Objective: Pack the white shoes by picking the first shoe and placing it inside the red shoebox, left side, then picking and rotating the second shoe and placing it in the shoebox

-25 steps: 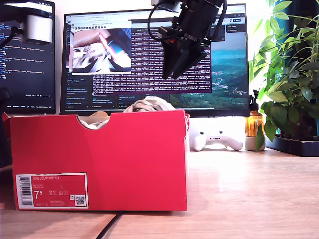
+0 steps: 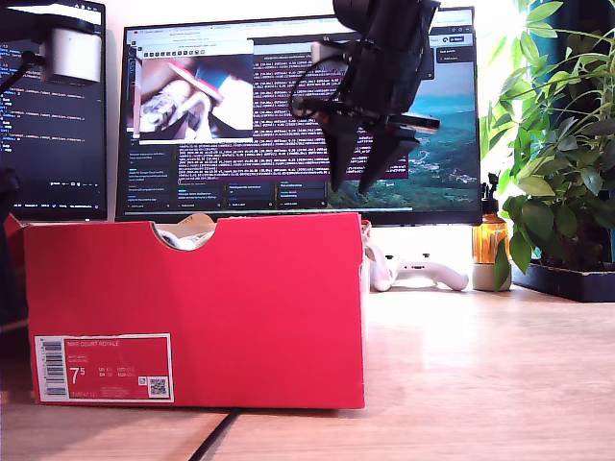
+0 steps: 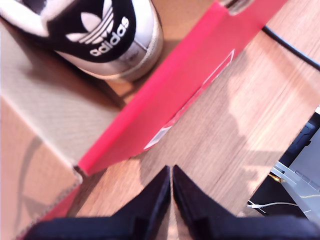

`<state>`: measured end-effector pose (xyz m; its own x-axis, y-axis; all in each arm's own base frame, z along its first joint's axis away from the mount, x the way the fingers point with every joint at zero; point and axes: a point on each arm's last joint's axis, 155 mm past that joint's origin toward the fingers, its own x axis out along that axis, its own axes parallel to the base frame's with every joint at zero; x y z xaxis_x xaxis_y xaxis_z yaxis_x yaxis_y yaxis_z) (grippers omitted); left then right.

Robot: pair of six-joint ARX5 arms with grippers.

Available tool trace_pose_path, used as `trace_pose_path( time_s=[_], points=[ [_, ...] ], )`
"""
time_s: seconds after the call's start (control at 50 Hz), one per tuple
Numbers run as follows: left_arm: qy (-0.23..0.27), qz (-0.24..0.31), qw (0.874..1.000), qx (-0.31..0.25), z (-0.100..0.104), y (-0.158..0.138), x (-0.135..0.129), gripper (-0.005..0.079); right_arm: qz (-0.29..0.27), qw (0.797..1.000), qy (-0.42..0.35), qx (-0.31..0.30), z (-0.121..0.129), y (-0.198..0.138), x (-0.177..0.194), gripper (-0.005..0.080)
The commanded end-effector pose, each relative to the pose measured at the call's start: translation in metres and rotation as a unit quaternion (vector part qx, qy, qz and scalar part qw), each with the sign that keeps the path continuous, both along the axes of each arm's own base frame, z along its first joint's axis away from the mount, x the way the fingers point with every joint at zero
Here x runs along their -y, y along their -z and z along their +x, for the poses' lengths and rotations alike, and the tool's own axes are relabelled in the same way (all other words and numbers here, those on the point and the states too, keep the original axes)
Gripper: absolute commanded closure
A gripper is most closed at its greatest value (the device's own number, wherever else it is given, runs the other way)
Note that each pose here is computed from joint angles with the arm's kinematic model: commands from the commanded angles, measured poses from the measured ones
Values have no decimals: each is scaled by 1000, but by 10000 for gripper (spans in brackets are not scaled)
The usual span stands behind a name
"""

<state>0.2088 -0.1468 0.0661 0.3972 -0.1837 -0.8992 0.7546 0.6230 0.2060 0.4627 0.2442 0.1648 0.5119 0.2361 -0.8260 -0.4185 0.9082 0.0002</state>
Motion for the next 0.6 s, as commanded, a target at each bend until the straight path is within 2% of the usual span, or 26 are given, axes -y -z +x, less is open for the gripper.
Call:
trace_pose_path(
  time_s=[0.0,0.08,0.14,0.2,0.28,0.4,0.58],
  points=[
    [6,4,1000,-4,-1,4,1,760,0,1000,3,-2,-1,0,0,438],
    [6,4,1000,-3,-1,4,1,760,-2,1000,8,10,3,-4,1,447],
    [6,4,1000,-3,-1,4,1,760,1,1000,7,12,3,-8,0,499],
    [6,2,1000,-1,0,3,2,760,3,1000,6,14,3,-12,0,591],
    [5,0,1000,1,1,3,3,760,3,1000,2,19,3,-18,0,765],
    [-2,-10,1000,4,3,1,6,760,9,1000,1,30,0,-31,1,762],
    [-2,-36,999,4,5,-2,15,760,27,997,2,68,-8,-74,9,762]
  ],
)
